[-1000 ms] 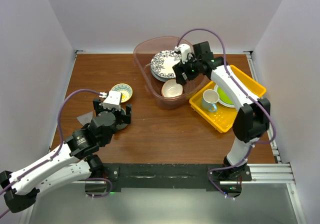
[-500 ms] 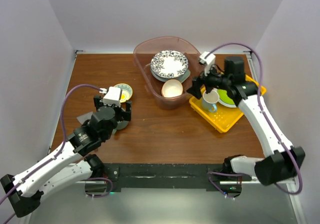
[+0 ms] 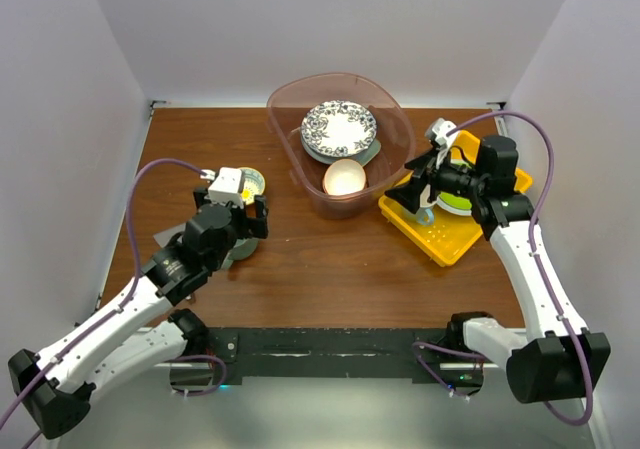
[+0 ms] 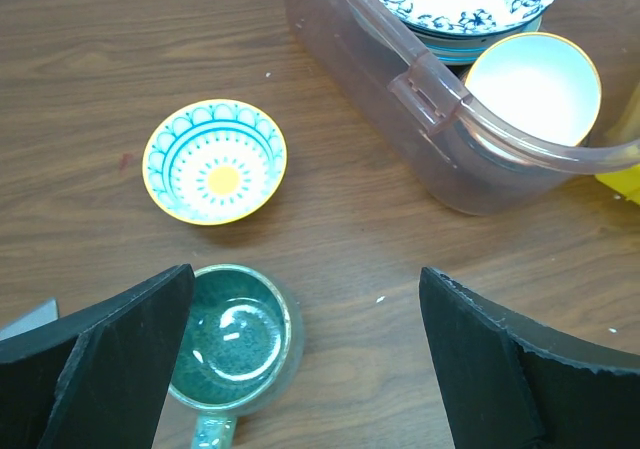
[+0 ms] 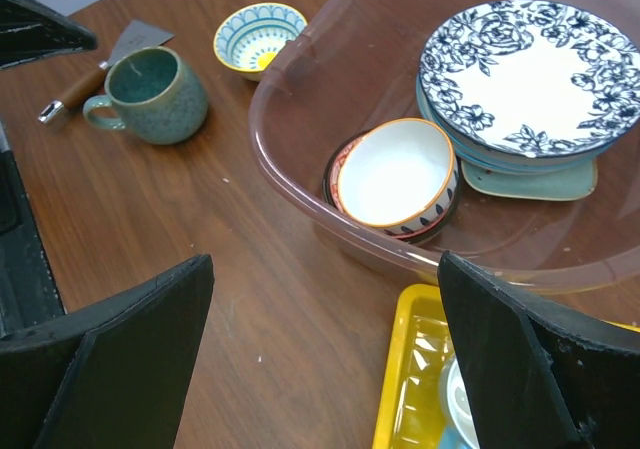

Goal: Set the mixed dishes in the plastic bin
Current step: Place the bowl in the plastic bin, then pick up the bowl from the center of the board.

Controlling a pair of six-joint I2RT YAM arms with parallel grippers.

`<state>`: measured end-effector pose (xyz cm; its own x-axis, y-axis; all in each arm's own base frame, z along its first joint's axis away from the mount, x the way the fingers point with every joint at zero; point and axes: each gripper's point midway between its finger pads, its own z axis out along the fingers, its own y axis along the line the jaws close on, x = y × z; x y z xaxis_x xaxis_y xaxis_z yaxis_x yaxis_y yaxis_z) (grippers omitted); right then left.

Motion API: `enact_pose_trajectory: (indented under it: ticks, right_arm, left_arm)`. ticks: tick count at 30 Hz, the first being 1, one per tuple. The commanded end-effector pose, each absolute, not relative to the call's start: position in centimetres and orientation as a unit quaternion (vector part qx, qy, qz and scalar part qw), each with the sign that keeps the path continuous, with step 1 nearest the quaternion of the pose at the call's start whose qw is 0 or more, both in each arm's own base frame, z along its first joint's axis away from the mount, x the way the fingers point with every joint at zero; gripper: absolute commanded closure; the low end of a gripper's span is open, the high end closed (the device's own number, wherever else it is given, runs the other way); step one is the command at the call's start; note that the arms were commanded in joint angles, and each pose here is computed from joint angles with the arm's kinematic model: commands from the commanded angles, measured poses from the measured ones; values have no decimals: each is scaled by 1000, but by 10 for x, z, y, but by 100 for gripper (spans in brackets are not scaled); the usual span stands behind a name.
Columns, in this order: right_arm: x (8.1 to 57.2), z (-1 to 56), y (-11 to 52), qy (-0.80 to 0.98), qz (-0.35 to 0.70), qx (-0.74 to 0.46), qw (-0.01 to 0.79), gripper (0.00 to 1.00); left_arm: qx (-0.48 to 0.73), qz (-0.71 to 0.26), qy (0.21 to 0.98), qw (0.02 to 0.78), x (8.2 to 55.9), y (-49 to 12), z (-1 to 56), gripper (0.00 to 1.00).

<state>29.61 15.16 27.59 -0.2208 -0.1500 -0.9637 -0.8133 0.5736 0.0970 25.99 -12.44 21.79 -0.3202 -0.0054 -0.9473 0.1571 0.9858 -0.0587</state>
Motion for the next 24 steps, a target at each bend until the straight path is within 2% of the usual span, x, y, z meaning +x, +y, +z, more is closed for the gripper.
enact_pose_trajectory:
  ticks: [1, 24]
  right_arm:
    - [295, 283, 157, 690, 331, -357, 535, 2]
    - [295, 278, 156, 694, 322, -364, 531, 2]
  left_arm:
    - [18, -107, 795, 597, 266, -130, 237, 0]
    - [-44, -207, 801, 560, 324, -105, 224, 0]
